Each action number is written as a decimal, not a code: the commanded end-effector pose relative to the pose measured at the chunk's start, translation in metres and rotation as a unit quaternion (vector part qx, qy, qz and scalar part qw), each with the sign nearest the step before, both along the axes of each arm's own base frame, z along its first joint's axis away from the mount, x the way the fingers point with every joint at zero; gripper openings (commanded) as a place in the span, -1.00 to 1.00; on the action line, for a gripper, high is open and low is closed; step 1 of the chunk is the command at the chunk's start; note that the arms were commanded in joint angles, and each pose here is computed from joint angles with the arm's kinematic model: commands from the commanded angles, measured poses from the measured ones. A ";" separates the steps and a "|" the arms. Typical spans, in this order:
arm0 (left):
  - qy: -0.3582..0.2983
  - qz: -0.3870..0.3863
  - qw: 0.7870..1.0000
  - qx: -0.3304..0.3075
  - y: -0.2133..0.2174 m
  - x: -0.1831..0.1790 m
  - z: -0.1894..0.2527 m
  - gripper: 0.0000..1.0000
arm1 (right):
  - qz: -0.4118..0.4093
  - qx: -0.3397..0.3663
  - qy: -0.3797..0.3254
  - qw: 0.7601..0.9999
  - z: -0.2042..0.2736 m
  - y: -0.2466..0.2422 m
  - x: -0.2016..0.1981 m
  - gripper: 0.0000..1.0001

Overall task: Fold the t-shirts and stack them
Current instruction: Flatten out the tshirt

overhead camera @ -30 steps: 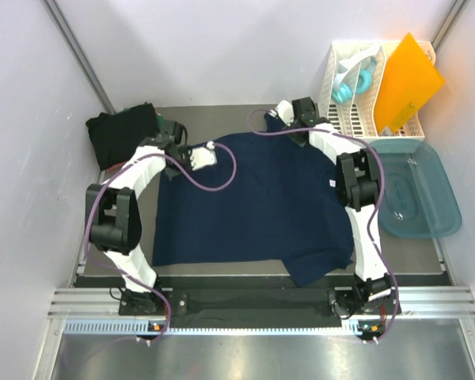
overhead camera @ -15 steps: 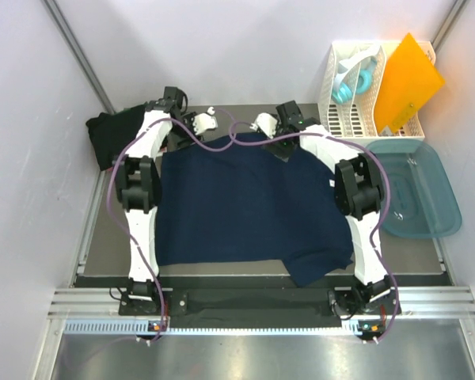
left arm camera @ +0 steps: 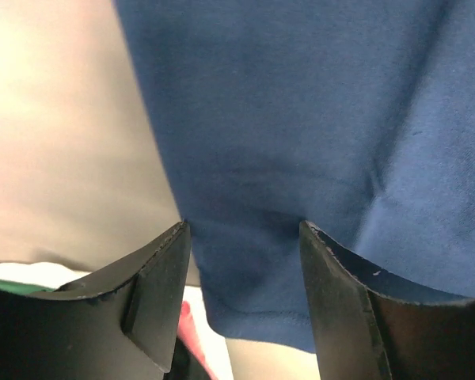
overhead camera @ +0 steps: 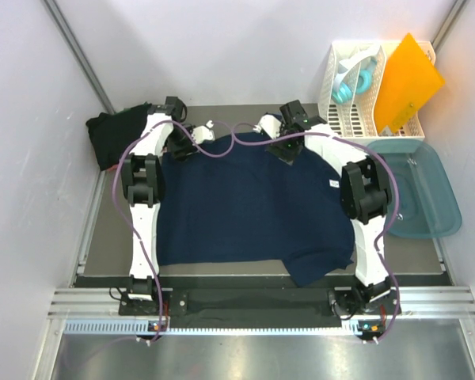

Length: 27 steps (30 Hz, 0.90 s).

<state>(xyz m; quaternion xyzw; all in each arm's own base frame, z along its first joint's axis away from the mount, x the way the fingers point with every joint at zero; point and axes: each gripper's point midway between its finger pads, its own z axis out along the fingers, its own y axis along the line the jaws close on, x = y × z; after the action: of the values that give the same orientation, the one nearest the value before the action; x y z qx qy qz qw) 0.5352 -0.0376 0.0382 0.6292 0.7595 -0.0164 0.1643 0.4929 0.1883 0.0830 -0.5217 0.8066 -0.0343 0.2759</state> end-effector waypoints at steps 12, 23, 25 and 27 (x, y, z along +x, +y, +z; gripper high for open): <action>0.029 0.023 0.999 0.009 0.013 -0.002 -0.045 -1.00 | 0.028 0.029 -0.020 0.999 0.045 0.026 -0.022 0.43; -0.065 0.071 0.995 -0.014 0.011 0.014 0.014 -1.00 | 0.056 -0.039 0.091 0.993 -0.052 0.020 -0.044 0.14; -0.068 0.070 0.995 -0.018 0.010 0.011 0.019 -1.00 | 0.055 -0.044 0.096 0.993 -0.060 0.020 -0.042 -0.06; -0.077 0.070 0.994 -0.021 0.009 0.010 0.029 -1.00 | 0.054 -0.044 0.100 0.993 -0.063 0.020 -0.041 -0.49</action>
<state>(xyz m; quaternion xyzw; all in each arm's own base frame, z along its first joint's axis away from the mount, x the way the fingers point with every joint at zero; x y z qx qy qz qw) 0.5331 -0.0351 0.0324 0.5858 0.7883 -0.0006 0.1884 0.4528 0.2021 0.0297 -0.5669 0.8027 -0.0046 0.1849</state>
